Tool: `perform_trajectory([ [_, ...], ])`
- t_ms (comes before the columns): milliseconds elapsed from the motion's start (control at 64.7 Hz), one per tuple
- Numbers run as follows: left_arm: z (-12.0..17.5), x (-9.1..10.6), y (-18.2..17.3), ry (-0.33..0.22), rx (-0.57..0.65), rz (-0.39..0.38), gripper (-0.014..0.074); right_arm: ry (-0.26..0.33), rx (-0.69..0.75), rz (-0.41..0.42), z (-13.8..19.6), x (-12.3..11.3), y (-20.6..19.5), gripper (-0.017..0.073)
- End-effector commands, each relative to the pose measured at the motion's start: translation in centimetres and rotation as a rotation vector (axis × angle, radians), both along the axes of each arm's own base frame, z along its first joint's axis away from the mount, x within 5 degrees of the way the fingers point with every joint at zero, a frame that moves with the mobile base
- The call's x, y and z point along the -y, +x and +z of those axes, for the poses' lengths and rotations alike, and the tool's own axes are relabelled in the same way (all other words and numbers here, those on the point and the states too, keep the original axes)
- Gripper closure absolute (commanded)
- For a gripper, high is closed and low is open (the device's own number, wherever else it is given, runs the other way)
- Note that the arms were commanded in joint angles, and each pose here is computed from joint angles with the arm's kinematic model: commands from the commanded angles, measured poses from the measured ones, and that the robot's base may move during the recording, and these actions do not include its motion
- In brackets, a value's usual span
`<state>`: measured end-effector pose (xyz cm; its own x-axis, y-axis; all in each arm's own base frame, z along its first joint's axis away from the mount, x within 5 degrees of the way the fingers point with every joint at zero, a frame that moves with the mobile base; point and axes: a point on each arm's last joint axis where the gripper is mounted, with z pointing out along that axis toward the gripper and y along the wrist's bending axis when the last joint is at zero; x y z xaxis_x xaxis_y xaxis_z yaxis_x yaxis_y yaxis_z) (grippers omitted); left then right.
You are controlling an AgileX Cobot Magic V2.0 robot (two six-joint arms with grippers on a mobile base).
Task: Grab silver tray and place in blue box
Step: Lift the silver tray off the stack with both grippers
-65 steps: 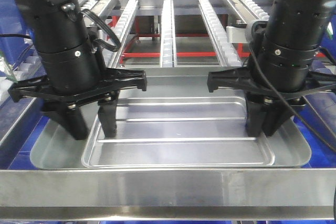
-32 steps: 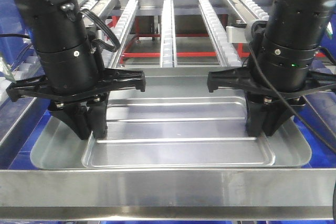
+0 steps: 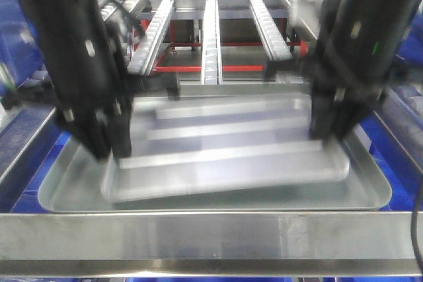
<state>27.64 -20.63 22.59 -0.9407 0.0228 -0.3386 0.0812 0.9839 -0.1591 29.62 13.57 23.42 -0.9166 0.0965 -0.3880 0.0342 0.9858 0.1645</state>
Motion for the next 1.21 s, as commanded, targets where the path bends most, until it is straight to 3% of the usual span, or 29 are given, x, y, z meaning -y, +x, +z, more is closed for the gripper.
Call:
perform_trajectory([
  [0, 5.3, -0.7, -0.8, -0.097, 0.14, 0.037, 0.0608, 0.067, 0.143, -0.011, 4.5, 0.4, -0.7, 0.0501],
  [139, 8.0, -1.7, -2.3, -0.1, 0.2, 0.047, 0.0608, 0.093, 0.18, -0.023, 6.2, 0.9, -1.9, 0.0501],
  [247, 9.1, -1.4, -4.1, -0.103, 0.237, 0.031, 0.0609, 0.114, 0.204, -0.039, 6.8, 1.6, -3.3, 0.0501],
  [340, 9.5, -1.4, -6.0, -0.097, 0.301, 0.061, 0.0609, 0.127, 0.231, -0.03, 6.7, 1.9, -5.1, 0.0501],
  [510, 9.0, -0.9, -9.6, -0.069, 0.414, 0.013, 0.0609, 0.169, 0.346, 0.042, 6.2, 1.6, -8.5, 0.0501],
  [634, 8.6, -1.0, -11.9, -0.1, 0.463, 0.002, 0.0608, 0.194, 0.447, 0.114, 6.4, 1.8, -10.6, 0.0501],
  [757, 7.8, -1.6, -13.5, -0.12, 0.474, -0.01, 0.0608, 0.174, 0.492, 0.167, 6.0, 2.2, -11.8, 0.0501],
  [865, 7.4, -2.2, -14.1, -0.123, 0.46, -0.011, 0.0609, 0.153, 0.457, 0.149, 5.4, 2.5, -11.9, 0.0501],
  [1066, 7.5, -2.3, -14.1, -0.13, 0.463, -0.011, 0.0609, 0.188, 0.415, 0.068, 5.3, 2.7, -12.0, 0.0501],
  [1190, 7.5, -2.3, -14.1, -0.129, 0.464, -0.012, 0.0609, 0.178, 0.393, 0.051, 5.1, 2.8, -12.1, 0.0501],
])
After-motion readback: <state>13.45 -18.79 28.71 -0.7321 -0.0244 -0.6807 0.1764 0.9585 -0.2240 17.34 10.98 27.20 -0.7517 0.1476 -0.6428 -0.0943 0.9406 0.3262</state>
